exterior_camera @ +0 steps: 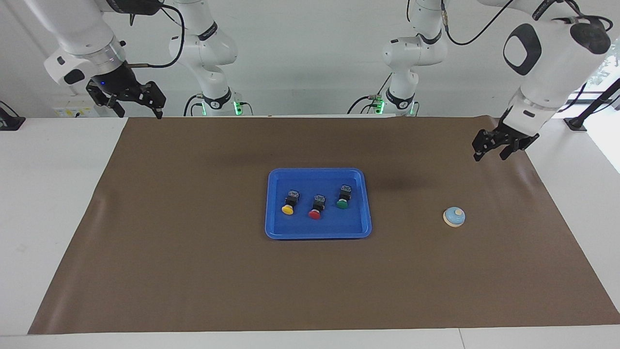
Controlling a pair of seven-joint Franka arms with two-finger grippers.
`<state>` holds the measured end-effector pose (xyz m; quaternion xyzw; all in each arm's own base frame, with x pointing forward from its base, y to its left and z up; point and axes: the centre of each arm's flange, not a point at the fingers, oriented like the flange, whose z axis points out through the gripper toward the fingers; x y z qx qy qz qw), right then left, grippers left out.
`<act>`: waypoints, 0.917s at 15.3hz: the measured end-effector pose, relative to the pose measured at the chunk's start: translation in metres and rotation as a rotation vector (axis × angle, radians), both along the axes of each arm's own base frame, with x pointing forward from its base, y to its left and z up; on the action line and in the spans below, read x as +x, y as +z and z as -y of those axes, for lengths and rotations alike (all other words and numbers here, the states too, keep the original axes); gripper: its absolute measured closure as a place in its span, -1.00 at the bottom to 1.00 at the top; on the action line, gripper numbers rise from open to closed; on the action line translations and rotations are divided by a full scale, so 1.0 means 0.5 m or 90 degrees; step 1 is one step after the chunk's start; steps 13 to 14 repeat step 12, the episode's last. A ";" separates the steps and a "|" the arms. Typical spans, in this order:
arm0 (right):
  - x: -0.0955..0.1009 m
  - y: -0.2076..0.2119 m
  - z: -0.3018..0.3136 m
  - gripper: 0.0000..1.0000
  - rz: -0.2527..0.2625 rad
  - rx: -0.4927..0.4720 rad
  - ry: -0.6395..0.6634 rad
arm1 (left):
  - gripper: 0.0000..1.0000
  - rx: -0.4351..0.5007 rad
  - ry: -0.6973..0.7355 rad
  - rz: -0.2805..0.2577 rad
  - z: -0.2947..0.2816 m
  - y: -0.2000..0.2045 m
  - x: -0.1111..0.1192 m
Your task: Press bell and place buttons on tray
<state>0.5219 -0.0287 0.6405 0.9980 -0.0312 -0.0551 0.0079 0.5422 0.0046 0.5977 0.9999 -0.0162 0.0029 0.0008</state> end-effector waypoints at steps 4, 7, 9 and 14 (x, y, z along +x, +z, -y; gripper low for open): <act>0.000 0.000 0.000 -1.00 0.000 0.000 0.000 | -1.00 -0.008 -0.001 -0.022 0.005 -0.011 -0.003; 0.000 0.000 0.000 -1.00 0.000 0.000 0.000 | -1.00 -0.010 -0.004 -0.031 0.013 -0.013 -0.006; 0.000 0.000 0.000 -1.00 0.000 0.000 0.000 | -1.00 -0.011 -0.005 -0.035 0.015 -0.015 -0.008; 0.000 0.000 0.000 -1.00 0.000 0.000 0.000 | -1.00 -0.011 -0.005 -0.037 0.015 -0.015 -0.008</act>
